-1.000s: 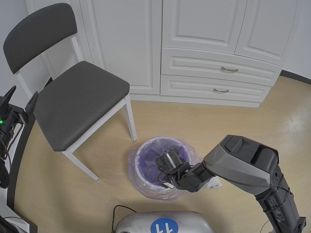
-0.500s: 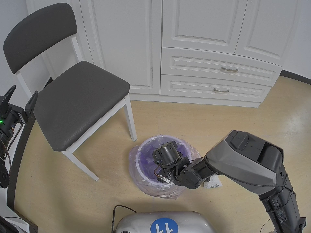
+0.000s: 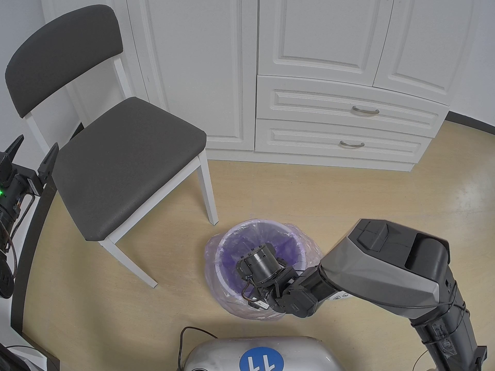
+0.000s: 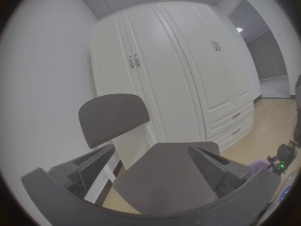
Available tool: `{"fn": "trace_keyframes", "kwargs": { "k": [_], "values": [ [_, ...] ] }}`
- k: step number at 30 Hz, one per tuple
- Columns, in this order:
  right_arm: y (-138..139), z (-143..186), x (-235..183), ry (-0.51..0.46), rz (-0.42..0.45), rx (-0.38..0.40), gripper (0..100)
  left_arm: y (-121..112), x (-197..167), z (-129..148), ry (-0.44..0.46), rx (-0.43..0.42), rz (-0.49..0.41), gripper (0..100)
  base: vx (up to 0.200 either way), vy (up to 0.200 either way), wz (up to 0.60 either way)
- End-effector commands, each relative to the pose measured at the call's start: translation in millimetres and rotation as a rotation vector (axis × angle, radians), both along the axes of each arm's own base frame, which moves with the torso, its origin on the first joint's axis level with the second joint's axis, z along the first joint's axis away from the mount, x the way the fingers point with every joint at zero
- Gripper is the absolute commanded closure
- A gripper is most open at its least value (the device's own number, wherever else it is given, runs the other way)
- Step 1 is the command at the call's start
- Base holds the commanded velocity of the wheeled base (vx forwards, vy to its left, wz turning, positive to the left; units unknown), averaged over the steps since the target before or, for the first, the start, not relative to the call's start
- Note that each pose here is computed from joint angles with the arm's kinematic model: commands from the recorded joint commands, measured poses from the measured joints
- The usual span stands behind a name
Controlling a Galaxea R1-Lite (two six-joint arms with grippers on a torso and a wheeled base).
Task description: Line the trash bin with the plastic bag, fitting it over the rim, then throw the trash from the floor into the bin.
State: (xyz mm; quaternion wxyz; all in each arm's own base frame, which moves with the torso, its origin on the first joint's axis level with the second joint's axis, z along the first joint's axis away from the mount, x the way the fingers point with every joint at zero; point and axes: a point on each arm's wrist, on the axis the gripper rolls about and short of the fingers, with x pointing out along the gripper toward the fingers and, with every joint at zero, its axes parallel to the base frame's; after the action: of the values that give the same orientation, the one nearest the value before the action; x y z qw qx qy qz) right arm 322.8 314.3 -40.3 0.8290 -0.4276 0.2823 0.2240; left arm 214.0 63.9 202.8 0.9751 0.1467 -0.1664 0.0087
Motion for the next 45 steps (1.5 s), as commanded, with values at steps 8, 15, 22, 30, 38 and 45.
{"fn": "trace_keyframes", "kwargs": {
  "k": [8,15,22,30,38,45],
  "values": [
    [0,5,3,-0.011,-0.003,0.009,0,2,-1,2,-0.008,0.000,0.008,0,0.000,0.000,0.00],
    [-3,14,6,-0.025,-0.015,0.024,0,2,-1,1,-0.006,-0.001,0.006,0,0.000,0.000,0.00],
    [-4,38,8,-0.062,-0.022,0.065,0,-2,-2,-1,0.003,-0.002,-0.009,0,0.000,0.000,0.00],
    [-20,72,-5,-0.104,-0.079,0.188,0,-14,-18,7,-0.026,-0.017,-0.097,0,0.000,0.000,0.00],
    [-69,91,-40,-0.324,-0.090,0.420,0,-31,-29,7,-0.031,-0.017,-0.187,0,0.000,0.000,0.00],
    [-111,87,-26,-0.514,-0.156,0.490,0,-59,-49,-1,-0.016,-0.027,-0.307,0,0.000,0.000,0.00]
  ]
}}
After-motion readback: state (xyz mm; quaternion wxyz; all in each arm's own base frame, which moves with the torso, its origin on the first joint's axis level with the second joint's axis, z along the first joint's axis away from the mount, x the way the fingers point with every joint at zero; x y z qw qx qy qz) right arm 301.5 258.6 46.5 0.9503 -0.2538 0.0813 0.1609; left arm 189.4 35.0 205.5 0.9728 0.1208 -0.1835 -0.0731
